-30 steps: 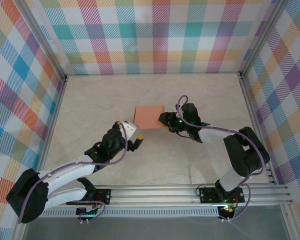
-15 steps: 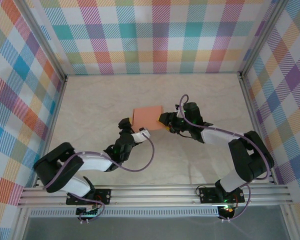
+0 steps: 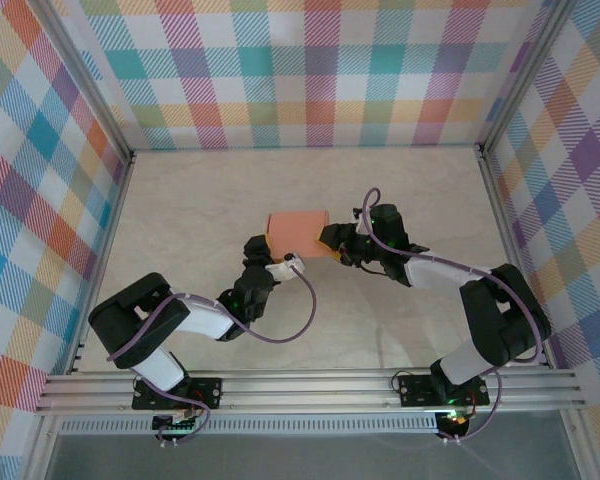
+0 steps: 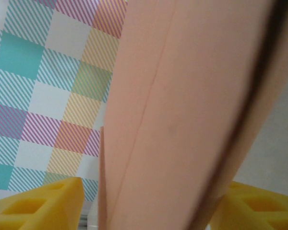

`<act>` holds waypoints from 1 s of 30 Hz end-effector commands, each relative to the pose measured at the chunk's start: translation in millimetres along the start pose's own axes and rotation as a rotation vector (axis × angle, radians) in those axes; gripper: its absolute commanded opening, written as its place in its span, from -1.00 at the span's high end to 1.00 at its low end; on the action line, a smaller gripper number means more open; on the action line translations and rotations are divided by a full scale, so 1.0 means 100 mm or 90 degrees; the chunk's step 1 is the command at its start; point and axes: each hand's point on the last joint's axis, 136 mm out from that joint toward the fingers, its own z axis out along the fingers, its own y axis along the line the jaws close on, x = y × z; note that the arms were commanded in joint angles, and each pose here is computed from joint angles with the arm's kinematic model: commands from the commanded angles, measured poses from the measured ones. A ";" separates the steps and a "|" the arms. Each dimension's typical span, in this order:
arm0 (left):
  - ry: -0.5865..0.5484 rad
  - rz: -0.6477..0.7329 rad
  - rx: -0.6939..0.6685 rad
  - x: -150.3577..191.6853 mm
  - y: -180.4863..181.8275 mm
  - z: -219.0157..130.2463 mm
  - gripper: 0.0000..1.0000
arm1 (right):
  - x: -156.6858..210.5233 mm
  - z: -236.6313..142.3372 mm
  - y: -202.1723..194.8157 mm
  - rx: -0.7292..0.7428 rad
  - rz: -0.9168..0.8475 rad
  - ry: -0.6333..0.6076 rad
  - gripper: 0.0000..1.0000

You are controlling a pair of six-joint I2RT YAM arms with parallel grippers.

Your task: Fold the paper box

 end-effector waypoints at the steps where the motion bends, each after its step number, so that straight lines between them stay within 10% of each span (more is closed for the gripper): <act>1: -0.022 -0.035 -0.031 -0.14 0.15 0.00 -0.18 | 0.05 -0.03 0.03 -0.011 0.001 0.014 0.02; 16: -0.013 -0.036 0.023 -0.09 0.04 -0.05 0.14 | 0.01 -0.06 0.04 -0.003 0.003 0.000 -0.34; 30: 0.070 -0.094 0.297 0.02 -0.35 -0.33 0.12 | -0.24 -0.79 0.04 0.101 -0.161 -0.126 -0.61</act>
